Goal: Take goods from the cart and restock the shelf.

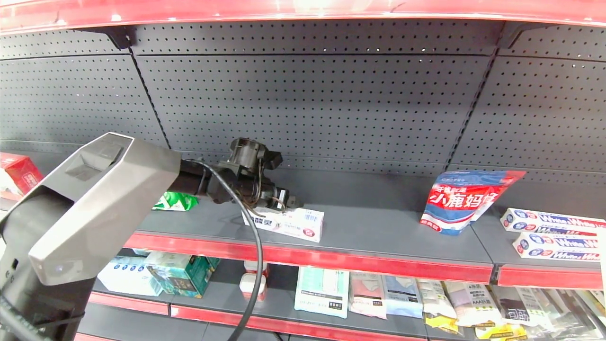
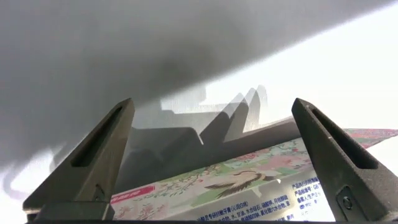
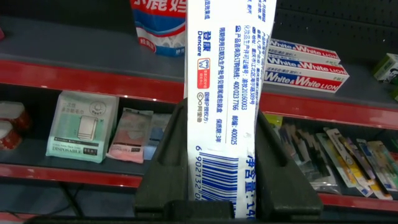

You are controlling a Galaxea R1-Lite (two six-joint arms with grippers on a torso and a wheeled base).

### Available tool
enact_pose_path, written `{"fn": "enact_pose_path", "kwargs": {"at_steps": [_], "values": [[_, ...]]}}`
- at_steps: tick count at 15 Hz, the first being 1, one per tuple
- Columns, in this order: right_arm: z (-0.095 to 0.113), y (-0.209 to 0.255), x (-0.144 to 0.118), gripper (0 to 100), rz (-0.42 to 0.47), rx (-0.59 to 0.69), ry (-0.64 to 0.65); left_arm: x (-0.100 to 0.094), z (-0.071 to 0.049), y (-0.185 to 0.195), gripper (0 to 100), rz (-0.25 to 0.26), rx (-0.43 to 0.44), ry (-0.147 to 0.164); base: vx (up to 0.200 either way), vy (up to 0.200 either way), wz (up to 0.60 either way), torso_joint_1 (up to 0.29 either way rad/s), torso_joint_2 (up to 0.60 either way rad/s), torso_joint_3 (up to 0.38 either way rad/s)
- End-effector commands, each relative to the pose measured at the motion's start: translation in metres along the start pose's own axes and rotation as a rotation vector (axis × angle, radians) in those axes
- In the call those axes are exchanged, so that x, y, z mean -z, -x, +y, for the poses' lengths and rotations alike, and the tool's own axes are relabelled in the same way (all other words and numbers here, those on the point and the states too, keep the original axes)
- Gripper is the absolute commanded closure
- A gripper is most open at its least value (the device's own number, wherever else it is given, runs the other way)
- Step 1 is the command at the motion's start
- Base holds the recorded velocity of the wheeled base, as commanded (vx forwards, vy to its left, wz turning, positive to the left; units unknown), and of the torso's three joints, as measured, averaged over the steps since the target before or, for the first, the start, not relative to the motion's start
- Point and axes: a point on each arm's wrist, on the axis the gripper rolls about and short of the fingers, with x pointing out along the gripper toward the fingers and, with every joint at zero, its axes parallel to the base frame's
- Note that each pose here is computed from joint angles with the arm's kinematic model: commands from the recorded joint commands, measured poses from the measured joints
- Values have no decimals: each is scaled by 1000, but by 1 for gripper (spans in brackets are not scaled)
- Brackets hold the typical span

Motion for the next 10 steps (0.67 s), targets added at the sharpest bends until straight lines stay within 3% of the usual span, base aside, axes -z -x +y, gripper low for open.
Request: {"fn": "enact_pose_path", "kwargs": {"at_steps": [1,4,10], "values": [[0,0,0,100,1,0,1,-2,-4,14,0,-8,1,-1,0,0,0,0,0,0],[0,0,0,100,1,-2,1,2,-4,21,0,3,-3,5,0,0,0,0,0,0],[0,0,0,100,1,-2,-1,8,7,34,0,20,-38,28,0,0,0,0,0,0]]}}
